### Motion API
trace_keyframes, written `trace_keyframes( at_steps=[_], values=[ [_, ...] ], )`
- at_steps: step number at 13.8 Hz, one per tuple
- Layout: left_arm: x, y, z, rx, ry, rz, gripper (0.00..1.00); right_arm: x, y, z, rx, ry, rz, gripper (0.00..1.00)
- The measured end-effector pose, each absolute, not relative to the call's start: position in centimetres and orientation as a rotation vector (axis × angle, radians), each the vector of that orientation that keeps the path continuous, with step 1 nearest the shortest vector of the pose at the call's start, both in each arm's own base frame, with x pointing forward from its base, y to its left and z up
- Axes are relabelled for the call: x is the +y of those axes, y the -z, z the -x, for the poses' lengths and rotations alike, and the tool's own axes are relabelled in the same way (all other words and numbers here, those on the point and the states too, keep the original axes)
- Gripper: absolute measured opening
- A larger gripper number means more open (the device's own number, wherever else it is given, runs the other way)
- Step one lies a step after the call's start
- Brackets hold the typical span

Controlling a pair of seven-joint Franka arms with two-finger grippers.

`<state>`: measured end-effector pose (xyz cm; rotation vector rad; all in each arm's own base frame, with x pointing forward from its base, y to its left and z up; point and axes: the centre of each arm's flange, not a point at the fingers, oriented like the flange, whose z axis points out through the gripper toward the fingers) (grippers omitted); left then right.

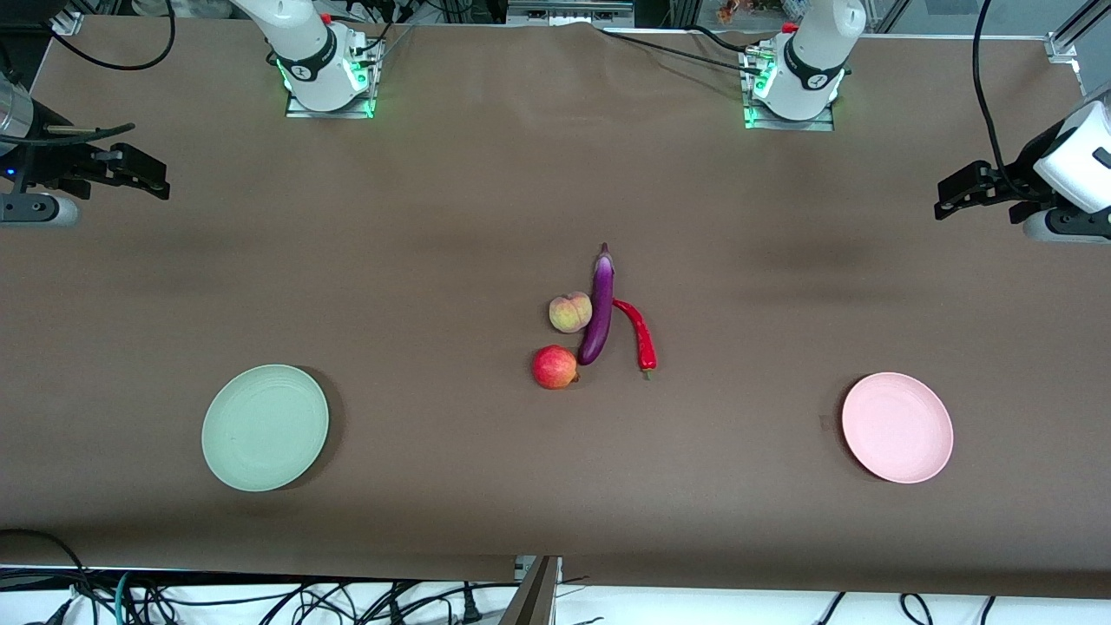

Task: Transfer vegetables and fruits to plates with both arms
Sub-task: 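Start moving both grippers from rest toward the vegetables and fruits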

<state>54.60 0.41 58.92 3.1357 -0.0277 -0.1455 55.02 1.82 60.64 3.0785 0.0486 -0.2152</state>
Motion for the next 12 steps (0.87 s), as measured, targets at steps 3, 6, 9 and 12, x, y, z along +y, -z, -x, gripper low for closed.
trace_keyframes(
  at_steps=[3, 6, 9, 12],
  values=[
    [0.4, -58.9, -54.6, -0.028, 0.146, -3.136, 1.0, 1.8, -60.6, -55.0, 0.052, 0.215, -3.079, 1.0],
    [0.4, -58.9, -54.6, -0.028, 0.146, -3.136, 1.0, 1.8, -60.6, -55.0, 0.055, 0.215, -3.079, 1.0],
    [0.4, -58.9, -54.6, -0.028, 0.147, -3.136, 1.0, 1.8, -60.6, -55.1, 0.056, 0.215, -3.079, 1.0],
    [0.3, -58.9, -54.6, -0.029, 0.147, -3.136, 1.0, 3.8, -58.4, -56.0, 0.113, 0.271, -3.067, 1.0]
  ],
)
